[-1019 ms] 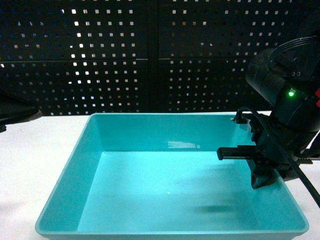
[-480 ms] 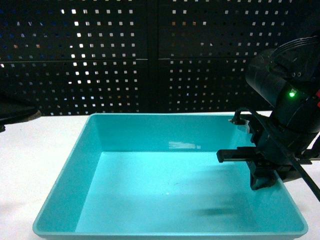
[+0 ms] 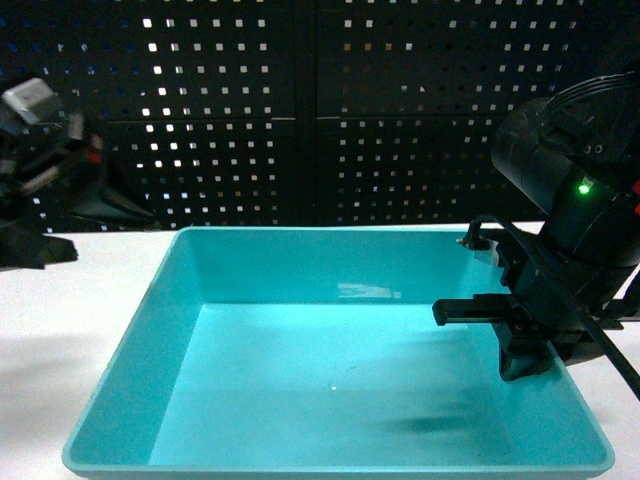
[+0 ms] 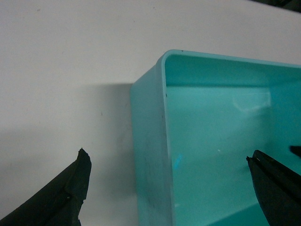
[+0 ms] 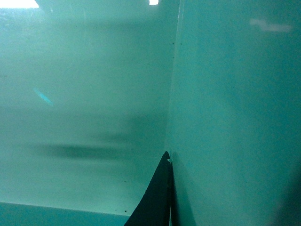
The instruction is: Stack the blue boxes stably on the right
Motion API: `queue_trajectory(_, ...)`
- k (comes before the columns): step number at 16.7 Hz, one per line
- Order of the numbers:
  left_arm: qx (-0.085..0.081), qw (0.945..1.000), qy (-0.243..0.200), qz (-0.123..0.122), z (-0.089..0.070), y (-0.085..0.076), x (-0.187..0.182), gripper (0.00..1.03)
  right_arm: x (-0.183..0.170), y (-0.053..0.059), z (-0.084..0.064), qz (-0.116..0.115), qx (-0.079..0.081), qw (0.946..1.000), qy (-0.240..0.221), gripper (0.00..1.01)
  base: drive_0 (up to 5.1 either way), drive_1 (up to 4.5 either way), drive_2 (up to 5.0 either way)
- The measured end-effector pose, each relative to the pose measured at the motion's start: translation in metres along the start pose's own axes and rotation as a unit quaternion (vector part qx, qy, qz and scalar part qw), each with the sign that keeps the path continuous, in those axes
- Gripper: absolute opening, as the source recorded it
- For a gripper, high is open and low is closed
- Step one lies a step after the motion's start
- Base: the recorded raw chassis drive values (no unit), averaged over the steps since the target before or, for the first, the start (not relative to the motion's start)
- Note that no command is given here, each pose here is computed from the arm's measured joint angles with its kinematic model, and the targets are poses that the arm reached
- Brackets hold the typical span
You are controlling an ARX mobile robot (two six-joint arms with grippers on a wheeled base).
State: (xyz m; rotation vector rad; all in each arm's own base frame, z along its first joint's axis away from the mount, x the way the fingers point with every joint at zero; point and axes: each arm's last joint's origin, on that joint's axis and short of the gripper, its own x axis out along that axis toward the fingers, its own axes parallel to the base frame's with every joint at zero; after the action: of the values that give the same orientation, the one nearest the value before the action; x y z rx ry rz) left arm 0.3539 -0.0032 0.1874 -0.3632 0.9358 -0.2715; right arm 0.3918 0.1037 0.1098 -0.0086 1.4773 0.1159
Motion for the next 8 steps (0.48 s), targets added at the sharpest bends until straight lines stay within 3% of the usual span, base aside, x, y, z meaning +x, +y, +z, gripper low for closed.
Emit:
queue_trajectory(1,0.046,0.998,0.021,0.038,-0.004,-0.016,0.023,0.98,0.0,0.0,0.0,0.001,0.0,1.0,0.0,0.02,0.0,0.0,0.0)
queue_trajectory(2,0.058,0.9971,0.028,0.042,-0.007,-0.02,0.028,0.98,0.0,0.0,0.0,0.001,0.0,1.0,0.0,0.02,0.0,0.0,0.0)
queue_trajectory(4,0.073,0.9946,0.053,0.051,-0.014,-0.026,0.038,0.98,0.0,0.0,0.0,0.001,0.0,1.0,0.0,0.02,0.0,0.0,0.0)
queue_trajectory(8,0.073,0.99,0.087,0.083,-0.023,-0.021,0.06,0.98,0.0,0.0,0.0,0.001,-0.001,1.0,0.0,0.02,0.0,0.0,0.0)
